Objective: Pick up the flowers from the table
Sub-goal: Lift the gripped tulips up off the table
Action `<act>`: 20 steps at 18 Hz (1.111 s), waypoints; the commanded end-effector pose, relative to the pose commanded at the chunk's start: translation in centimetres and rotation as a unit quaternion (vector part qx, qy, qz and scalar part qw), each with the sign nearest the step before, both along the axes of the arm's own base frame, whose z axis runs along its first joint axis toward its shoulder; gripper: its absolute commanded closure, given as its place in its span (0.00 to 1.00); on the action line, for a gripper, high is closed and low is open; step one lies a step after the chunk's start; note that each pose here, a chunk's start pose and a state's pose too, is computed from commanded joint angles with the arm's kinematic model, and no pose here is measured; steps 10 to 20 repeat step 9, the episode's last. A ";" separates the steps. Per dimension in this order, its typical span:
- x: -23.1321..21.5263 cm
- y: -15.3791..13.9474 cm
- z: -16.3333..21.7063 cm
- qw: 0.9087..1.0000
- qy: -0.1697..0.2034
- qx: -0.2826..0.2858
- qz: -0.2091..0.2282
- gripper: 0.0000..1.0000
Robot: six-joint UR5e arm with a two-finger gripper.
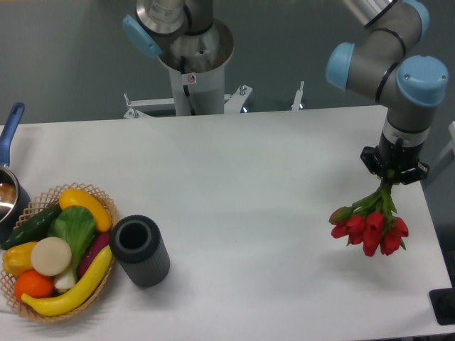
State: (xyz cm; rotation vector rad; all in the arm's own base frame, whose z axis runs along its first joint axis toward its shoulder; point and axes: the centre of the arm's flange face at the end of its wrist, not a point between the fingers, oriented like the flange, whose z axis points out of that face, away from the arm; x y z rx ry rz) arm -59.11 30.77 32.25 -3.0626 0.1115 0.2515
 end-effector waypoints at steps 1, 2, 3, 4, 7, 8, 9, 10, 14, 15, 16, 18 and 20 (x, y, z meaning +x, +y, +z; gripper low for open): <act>0.3 0.4 0.3 1.000 -0.001 0.000 -0.003 1.00; 0.5 0.6 0.5 1.000 -0.002 0.000 -0.004 1.00; 0.7 0.6 0.4 1.000 -0.004 -0.001 -0.005 1.00; 0.8 0.8 0.2 1.000 -0.005 -0.001 -0.005 1.00; 1.5 2.2 0.1 1.000 -0.005 -0.001 -0.012 1.00; 1.7 2.6 0.1 1.000 -0.006 -0.001 -0.014 1.00; 1.9 2.8 0.1 1.000 -0.006 -0.001 -0.015 1.00; 1.9 2.8 0.1 1.000 -0.006 -0.001 -0.015 1.00; 1.9 2.8 0.1 1.000 -0.006 -0.001 -0.015 1.00; 1.9 2.8 0.1 1.000 -0.006 -0.001 -0.015 1.00; 1.9 2.8 0.1 1.000 -0.006 -0.001 -0.015 1.00; 1.9 2.8 0.1 1.000 -0.006 -0.001 -0.015 1.00; 1.9 2.8 0.1 1.000 -0.006 -0.001 -0.015 1.00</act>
